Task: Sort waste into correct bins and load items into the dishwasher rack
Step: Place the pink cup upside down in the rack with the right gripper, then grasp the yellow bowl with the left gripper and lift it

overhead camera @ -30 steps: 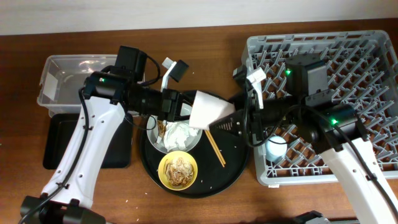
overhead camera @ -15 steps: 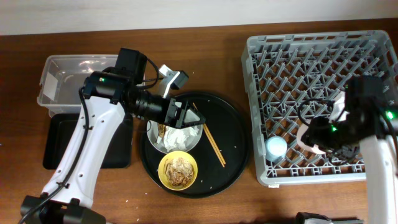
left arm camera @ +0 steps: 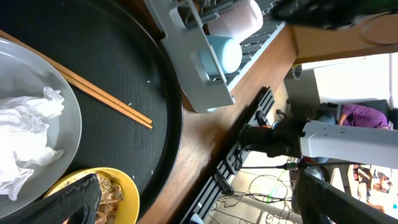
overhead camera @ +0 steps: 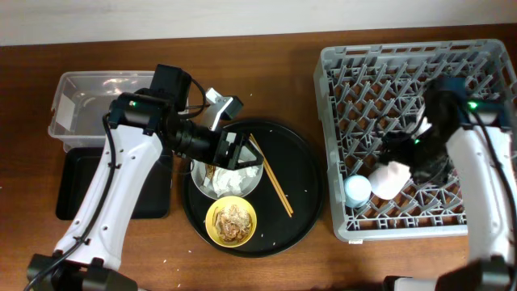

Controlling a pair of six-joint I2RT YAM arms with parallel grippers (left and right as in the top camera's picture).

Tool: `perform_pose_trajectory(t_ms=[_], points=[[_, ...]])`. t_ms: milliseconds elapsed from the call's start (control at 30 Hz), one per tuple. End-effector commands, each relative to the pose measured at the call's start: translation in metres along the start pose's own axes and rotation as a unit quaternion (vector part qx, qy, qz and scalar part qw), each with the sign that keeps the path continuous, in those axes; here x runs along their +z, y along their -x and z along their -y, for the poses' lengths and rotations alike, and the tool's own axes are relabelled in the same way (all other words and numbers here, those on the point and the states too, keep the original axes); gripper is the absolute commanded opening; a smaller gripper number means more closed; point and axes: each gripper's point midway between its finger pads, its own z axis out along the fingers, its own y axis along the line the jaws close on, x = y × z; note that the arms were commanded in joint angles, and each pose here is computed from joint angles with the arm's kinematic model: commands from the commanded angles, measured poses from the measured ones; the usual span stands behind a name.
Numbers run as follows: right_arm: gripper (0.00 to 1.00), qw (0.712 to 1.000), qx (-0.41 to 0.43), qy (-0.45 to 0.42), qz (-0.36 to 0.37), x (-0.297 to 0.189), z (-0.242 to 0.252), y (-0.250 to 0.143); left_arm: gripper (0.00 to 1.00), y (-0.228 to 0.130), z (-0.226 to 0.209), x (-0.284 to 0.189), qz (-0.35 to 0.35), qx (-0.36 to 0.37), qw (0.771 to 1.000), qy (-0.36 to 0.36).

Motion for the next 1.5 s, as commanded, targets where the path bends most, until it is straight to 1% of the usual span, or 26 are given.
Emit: perform_pose_trajectory(t_ms=[0,33,67,100,133,200,233,267,300,367,400,433,467,533,700,733,767,800,900,1000,1100,1167,1233,1333,1400,1467], points=[[0.87,0.989,-0.06,0.087,0.106,-0.067,-0.03,-0.002,0.96,-0.006,-0.002,-0.002,-0.01,0.006,1.0,0.024],[0.87,0.98,-0.097,0.126,0.121,-0.081,-0.042,-0.01,0.9,-0.015,-0.012,0.001,-0.033,0.003,0.997,0.064],[0.88,0.967,-0.139,0.167,0.136,-0.094,-0.056,-0.021,0.89,-0.028,-0.024,0.005,-0.061,-0.012,0.992,0.112],[0.88,0.961,-0.152,0.182,0.143,-0.1,-0.06,-0.026,0.84,-0.038,-0.031,0.01,-0.082,-0.027,0.986,0.146],[0.89,0.959,-0.153,0.185,0.152,-0.106,-0.061,-0.03,0.79,-0.049,-0.039,0.019,-0.102,-0.036,0.979,0.175],[0.9,0.957,-0.148,0.188,0.163,-0.112,-0.061,-0.035,0.64,-0.079,-0.063,0.05,-0.138,-0.067,0.957,0.248],[0.9,0.958,-0.144,0.189,0.162,-0.112,-0.06,-0.035,0.57,-0.094,-0.072,0.07,-0.147,-0.077,0.949,0.268],[0.91,0.958,-0.141,0.189,0.161,-0.112,-0.06,-0.035,0.53,-0.105,-0.076,0.082,-0.154,-0.081,0.946,0.274],[0.91,0.959,-0.14,0.189,0.159,-0.111,-0.06,-0.035,0.52,-0.121,-0.081,0.097,-0.16,-0.091,0.94,0.287],[0.91,0.96,-0.139,0.189,0.156,-0.11,-0.061,-0.034,0.48,-0.138,-0.093,0.115,-0.149,-0.106,0.927,0.327],[0.91,0.96,-0.139,0.189,0.155,-0.109,-0.061,-0.033,0.44,-0.139,-0.099,0.121,-0.131,-0.105,0.922,0.35],[0.91,0.96,-0.139,0.188,0.154,-0.109,-0.061,-0.033,0.36,-0.136,-0.102,0.125,-0.114,-0.098,0.918,0.366],[0.91,0.96,-0.138,0.188,0.153,-0.108,-0.061,-0.033,0.32,-0.132,-0.101,0.128,-0.105,-0.086,0.92,0.369],[0.91,0.961,-0.138,0.188,0.151,-0.107,-0.061,-0.032,0.28,-0.124,-0.1,0.135,-0.09,-0.071,0.923,0.368],[0.91,0.961,-0.137,0.187,0.148,-0.106,-0.06,-0.033,0.27,-0.125,-0.119,0.149,-0.101,-0.072,0.914,0.387],[0.91,0.961,-0.137,0.187,0.148,-0.106,-0.06,-0.033,0.23,-0.125,-0.121,0.151,-0.101,-0.072,0.913,0.389],[0.91,0.961,-0.137,0.187,0.148,-0.106,-0.06,-0.033,0.14,-0.123,-0.122,0.15,-0.099,-0.071,0.912,0.391],[0.91,0.961,-0.137,0.187,0.148,-0.106,-0.06,-0.033,0.0,-0.122,-0.121,0.15,-0.098,-0.07,0.913,0.39],[0.91,0.962,-0.137,0.187,0.146,-0.106,-0.06,-0.034,0.0,-0.122,-0.116,0.145,-0.106,-0.069,0.912,0.391],[0.92,0.962,-0.137,0.187,0.146,-0.106,-0.06,-0.034,0.0,-0.117,-0.101,0.129,-0.116,-0.073,0.909,0.394],[0.92,0.962,-0.137,0.187,0.146,-0.106,-0.06,-0.034,0.0,-0.089,-0.062,0.087,-0.074,-0.079,0.921,0.373],[0.92,0.962,-0.137,0.187,0.146,-0.106,-0.06,-0.034,0.0,-0.065,-0.05,0.038,-0.01,-0.094,0.943,0.319],[0.92,0.962,-0.137,0.187,0.146,-0.106,-0.06,-0.034,0.0,-0.057,-0.059,-0.006,0.037,-0.127,0.953,0.274],[0.92,0.962,-0.137,0.187,0.146,-0.106,-0.06,-0.034,0.0,-0.046,-0.084,-0.062,0.114,-0.138,0.975,0.13],[0.92,0.962,-0.137,0.187,0.146,-0.106,-0.06,-0.034,0.0,-0.049,-0.113,-0.087,0.169,-0.153,0.971,0.067],[0.92,0.962,-0.136,0.187,0.146,-0.106,-0.06,-0.034,0.0,-0.055,-0.14,-0.097,0.21,-0.169,0.963,0.001]])
